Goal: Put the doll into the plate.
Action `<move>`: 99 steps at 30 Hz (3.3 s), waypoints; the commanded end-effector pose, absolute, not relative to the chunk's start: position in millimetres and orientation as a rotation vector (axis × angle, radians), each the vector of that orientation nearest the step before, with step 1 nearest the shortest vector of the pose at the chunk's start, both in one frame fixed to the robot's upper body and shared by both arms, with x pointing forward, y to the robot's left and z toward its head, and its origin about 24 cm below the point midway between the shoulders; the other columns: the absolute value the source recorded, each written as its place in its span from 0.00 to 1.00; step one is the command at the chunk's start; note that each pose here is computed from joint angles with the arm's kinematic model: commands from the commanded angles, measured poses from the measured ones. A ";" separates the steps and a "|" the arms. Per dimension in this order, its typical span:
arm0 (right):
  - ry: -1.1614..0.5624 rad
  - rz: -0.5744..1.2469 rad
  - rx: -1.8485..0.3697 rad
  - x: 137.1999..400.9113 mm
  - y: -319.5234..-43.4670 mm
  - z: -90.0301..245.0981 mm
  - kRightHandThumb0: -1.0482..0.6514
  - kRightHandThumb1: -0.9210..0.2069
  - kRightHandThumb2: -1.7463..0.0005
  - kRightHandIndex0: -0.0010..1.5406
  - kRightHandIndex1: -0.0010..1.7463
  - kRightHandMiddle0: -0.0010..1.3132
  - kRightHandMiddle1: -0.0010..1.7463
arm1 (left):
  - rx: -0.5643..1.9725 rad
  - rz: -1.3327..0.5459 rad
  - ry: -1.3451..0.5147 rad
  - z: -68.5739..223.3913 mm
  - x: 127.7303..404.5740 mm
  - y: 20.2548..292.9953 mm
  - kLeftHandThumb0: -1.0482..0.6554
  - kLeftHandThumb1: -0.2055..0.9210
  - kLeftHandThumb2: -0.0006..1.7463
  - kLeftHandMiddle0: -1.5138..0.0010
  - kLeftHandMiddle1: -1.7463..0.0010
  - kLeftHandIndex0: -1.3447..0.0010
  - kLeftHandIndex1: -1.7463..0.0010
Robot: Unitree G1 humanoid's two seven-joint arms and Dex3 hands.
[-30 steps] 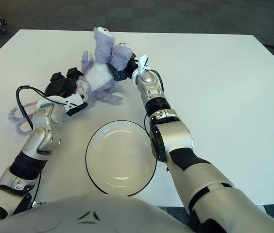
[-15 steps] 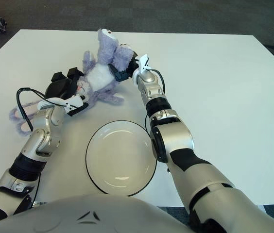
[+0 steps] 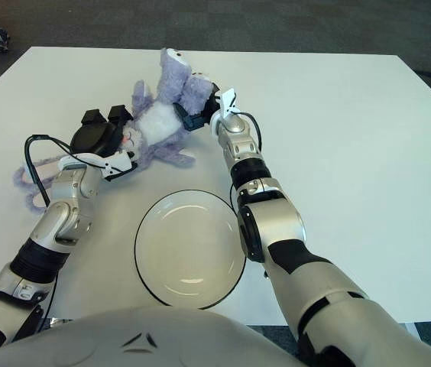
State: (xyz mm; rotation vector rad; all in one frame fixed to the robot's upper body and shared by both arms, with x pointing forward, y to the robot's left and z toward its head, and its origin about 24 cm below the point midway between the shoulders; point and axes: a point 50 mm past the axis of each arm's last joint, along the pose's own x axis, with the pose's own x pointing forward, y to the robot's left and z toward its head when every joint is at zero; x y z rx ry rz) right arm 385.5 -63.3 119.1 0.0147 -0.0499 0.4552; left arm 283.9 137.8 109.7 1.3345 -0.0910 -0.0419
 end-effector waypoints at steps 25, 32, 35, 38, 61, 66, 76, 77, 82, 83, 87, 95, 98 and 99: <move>-0.055 0.299 0.063 366.8 -103.5 145.8 0.61 0.67 0.17 0.40 1.00 0.49 0.94 | 1.212 0.082 -0.325 146.7 274.8 141.5 0.91 0.40 0.80 0.56 0.00 0.52 0.00; -0.049 0.286 0.081 361.5 -108.9 150.0 0.61 0.67 0.17 0.41 1.00 0.49 0.93 | 1.199 0.077 -0.364 153.3 274.1 140.4 0.91 0.40 0.80 0.56 0.00 0.52 0.00; -0.051 0.287 0.094 360.0 -112.4 153.0 0.61 0.67 0.17 0.42 1.00 0.48 0.94 | 1.189 0.065 -0.376 156.5 273.2 139.7 0.91 0.40 0.80 0.56 0.00 0.51 0.00; -0.057 0.289 0.100 357.7 -116.3 157.6 0.61 0.66 0.17 0.41 1.00 0.47 0.94 | 1.183 0.053 -0.377 159.3 272.1 139.0 0.91 0.39 0.81 0.56 0.00 0.51 0.00; -0.017 0.231 0.058 341.2 -144.3 158.3 0.61 0.71 0.14 0.44 1.00 0.51 0.92 | 1.135 -0.007 -0.473 174.5 253.9 138.1 0.91 0.37 0.82 0.55 0.00 0.47 0.00; -0.005 0.235 0.058 339.9 -149.2 158.9 0.61 0.71 0.15 0.45 1.00 0.52 0.91 | 1.121 -0.024 -0.497 176.1 250.0 139.0 0.91 0.39 0.81 0.56 0.00 0.46 0.00; 0.004 0.295 0.170 328.6 -159.7 158.1 0.61 0.73 0.17 0.45 1.00 0.62 0.79 | 1.128 -0.038 -0.538 181.2 241.7 139.4 0.90 0.40 0.80 0.56 0.00 0.45 0.00; 0.004 0.299 0.180 327.8 -159.8 157.7 0.61 0.73 0.17 0.45 1.00 0.62 0.78 | 1.127 -0.039 -0.538 181.3 241.1 139.9 0.90 0.40 0.80 0.57 0.00 0.45 0.00; -0.012 0.360 0.288 320.8 -167.2 151.1 0.61 0.78 0.13 0.47 1.00 0.64 0.81 | 1.112 -0.044 -0.562 183.2 235.2 140.5 0.90 0.41 0.80 0.57 0.00 0.45 0.00; -0.011 0.364 0.287 319.7 -169.9 149.1 0.61 0.79 0.13 0.47 1.00 0.65 0.81 | 1.120 -0.042 -0.575 183.8 234.5 140.7 0.90 0.41 0.80 0.57 0.00 0.45 0.00; -0.008 0.364 0.265 313.1 -173.5 147.8 0.61 0.80 0.13 0.48 1.00 0.67 0.78 | 1.126 -0.045 -0.597 185.2 232.5 141.7 0.90 0.41 0.79 0.57 0.00 0.45 0.00; 0.001 0.360 0.214 298.0 -178.3 146.9 0.61 0.78 0.16 0.48 1.00 0.69 0.71 | 1.096 -0.064 -0.593 185.9 222.7 141.5 0.90 0.40 0.80 0.57 0.00 0.46 0.00; -0.004 0.356 0.201 295.2 -179.7 149.5 0.61 0.78 0.16 0.48 1.00 0.70 0.70 | 1.106 -0.058 -0.605 185.8 219.1 140.8 0.90 0.40 0.80 0.57 0.00 0.46 0.00; -0.005 0.356 0.198 294.6 -180.5 149.8 0.61 0.78 0.16 0.48 1.00 0.71 0.70 | 1.107 -0.056 -0.607 185.9 218.2 140.6 0.90 0.40 0.80 0.57 0.00 0.47 0.00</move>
